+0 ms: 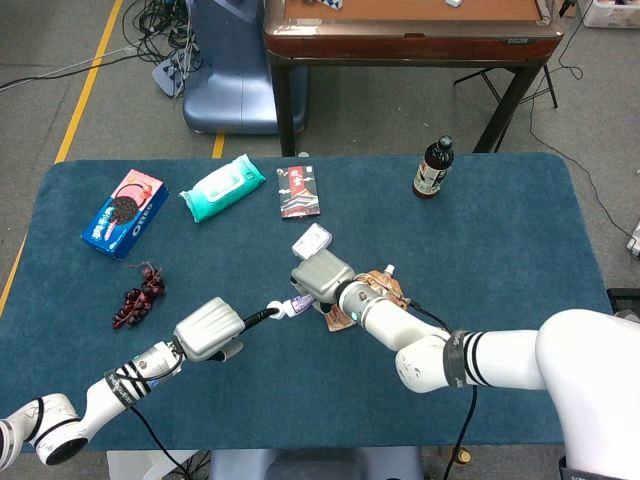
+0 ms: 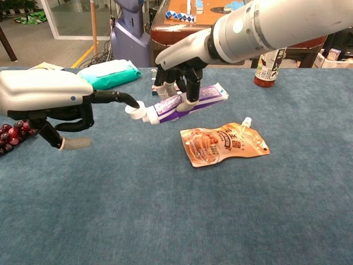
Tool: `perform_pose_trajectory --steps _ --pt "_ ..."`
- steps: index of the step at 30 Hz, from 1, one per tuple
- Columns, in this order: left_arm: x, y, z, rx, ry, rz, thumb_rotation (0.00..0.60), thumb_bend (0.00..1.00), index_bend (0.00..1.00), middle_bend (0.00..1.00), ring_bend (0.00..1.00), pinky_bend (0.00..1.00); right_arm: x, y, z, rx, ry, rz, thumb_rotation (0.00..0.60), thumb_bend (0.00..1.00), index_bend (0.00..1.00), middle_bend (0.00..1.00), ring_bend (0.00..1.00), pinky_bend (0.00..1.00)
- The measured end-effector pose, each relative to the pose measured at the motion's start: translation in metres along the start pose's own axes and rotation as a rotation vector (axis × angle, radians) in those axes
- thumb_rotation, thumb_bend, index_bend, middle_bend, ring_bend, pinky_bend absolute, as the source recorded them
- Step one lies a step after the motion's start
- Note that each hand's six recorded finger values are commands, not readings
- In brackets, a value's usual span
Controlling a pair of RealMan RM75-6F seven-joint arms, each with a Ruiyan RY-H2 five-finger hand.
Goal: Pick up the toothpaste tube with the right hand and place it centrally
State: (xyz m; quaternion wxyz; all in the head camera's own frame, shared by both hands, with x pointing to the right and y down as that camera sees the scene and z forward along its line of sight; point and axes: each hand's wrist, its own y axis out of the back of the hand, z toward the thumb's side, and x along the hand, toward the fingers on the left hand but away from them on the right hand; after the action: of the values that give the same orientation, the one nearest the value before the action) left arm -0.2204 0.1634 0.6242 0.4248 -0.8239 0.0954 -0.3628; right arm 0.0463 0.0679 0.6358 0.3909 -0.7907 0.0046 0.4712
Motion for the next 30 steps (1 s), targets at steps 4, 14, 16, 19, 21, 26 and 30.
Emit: perform_pose_trajectory --steps 4,14,16,19,21,26,30 --pt "0.000 0.001 -0.003 -0.001 0.010 0.003 0.600 0.38 0.09 0.88 0.89 0.90 0.001 0.002 -0.002 -0.017 0.000 -0.010 0.600 0.95 0.95 0.85 0.72 0.52" --pt "-0.001 -0.004 -0.006 -0.007 0.023 -0.008 0.600 0.38 0.09 0.88 0.89 0.90 0.003 0.009 -0.005 -0.053 0.006 -0.040 0.600 0.96 0.95 0.85 0.72 0.52" --pt "-0.001 -0.003 -0.006 -0.009 0.023 -0.003 0.600 0.38 0.09 0.88 0.88 0.90 0.003 0.009 -0.004 -0.059 0.009 -0.042 0.600 0.96 0.95 0.85 0.72 0.52" --pt "0.000 -0.001 -0.006 -0.012 0.026 0.009 0.600 0.38 0.09 0.86 0.87 0.89 0.002 0.008 -0.004 -0.073 0.010 -0.047 0.600 0.96 0.95 0.85 0.72 0.52" --pt "-0.001 0.001 -0.007 -0.015 0.033 0.022 0.600 0.38 0.09 0.84 0.84 0.88 0.003 0.007 -0.006 -0.086 0.008 -0.048 0.600 0.96 0.95 0.85 0.72 0.52" --pt "-0.009 0.003 -0.018 -0.055 0.084 0.060 0.600 0.38 0.07 0.72 0.70 0.84 0.007 0.005 -0.017 -0.141 -0.007 -0.053 0.600 0.96 0.95 0.85 0.72 0.54" --pt "-0.020 0.005 -0.035 -0.143 0.158 0.103 0.600 0.38 0.06 0.54 0.55 0.75 0.011 0.003 -0.023 -0.204 -0.009 -0.063 0.600 0.96 0.95 0.85 0.72 0.56"
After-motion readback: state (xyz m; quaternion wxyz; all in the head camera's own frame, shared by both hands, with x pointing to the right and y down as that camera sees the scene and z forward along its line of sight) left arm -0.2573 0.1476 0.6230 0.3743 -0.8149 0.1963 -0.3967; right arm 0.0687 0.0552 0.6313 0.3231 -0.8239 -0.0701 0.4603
